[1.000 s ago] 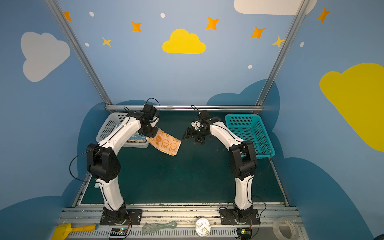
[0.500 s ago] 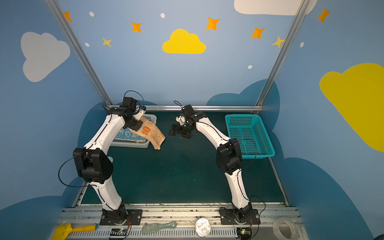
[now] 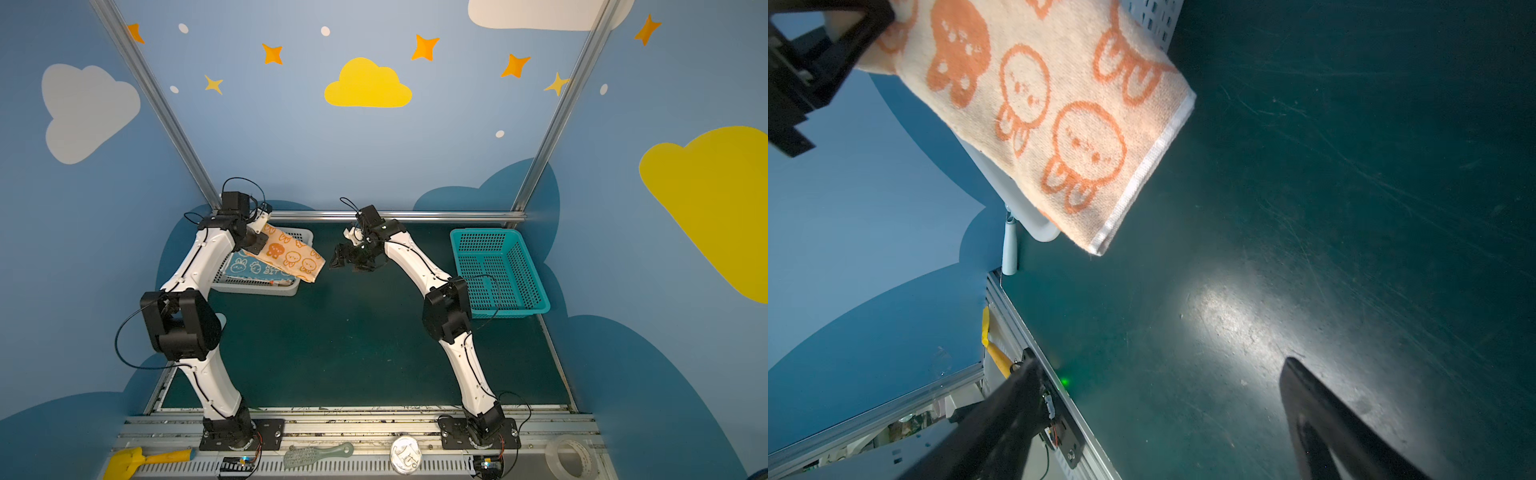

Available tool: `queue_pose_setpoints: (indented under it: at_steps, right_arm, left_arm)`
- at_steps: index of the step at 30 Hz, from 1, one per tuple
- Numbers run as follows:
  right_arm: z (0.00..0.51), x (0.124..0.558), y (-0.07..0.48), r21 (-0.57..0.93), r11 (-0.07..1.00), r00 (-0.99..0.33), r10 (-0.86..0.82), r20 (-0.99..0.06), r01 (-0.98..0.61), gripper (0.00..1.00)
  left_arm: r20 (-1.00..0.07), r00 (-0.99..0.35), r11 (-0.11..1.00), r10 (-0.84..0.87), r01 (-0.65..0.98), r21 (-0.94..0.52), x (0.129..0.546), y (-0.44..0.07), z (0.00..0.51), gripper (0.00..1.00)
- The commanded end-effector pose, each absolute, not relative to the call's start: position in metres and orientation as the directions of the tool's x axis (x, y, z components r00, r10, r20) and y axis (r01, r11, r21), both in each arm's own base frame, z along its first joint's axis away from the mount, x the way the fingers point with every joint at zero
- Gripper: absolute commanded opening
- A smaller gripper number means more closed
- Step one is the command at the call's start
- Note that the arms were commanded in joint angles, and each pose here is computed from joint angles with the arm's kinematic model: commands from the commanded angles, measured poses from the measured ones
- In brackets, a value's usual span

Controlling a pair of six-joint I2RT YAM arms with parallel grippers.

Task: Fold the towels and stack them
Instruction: 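Lay the towel on the blue towel in the white basket with the left gripper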

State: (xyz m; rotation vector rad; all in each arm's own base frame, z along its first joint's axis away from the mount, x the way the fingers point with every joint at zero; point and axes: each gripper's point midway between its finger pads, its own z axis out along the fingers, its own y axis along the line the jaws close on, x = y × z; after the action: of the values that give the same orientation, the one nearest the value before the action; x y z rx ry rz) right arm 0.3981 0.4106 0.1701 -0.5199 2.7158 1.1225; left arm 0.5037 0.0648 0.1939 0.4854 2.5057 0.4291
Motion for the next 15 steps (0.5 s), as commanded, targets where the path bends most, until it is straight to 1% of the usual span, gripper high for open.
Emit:
queue_pose_setpoints:
  at_steps: [1, 7, 15]
  right_arm:
    - [0.172, 0.401, 0.419, 0.661, 0.631, -0.914, -0.271, -0.303, -0.406, 0.89]
    - [0.169, 0.404, 0.422, 0.663, 0.623, -0.91, -0.271, -0.314, -0.414, 0.89]
    - [0.164, 0.403, 0.425, 0.678, 0.619, -0.918, -0.27, -0.291, -0.397, 0.89]
  left_arm:
    - [-0.474, -0.79, 0.902, 0.389, 0.222, 0.37, 0.512, 0.08, 0.186, 0.03]
    - [-0.48, -0.808, 0.922, 0.342, 0.191, 0.337, 0.514, 0.096, 0.174, 0.03]
    - [-0.503, -0.812, 0.942, 0.296, 0.162, 0.293, 0.517, 0.104, 0.164, 0.03]
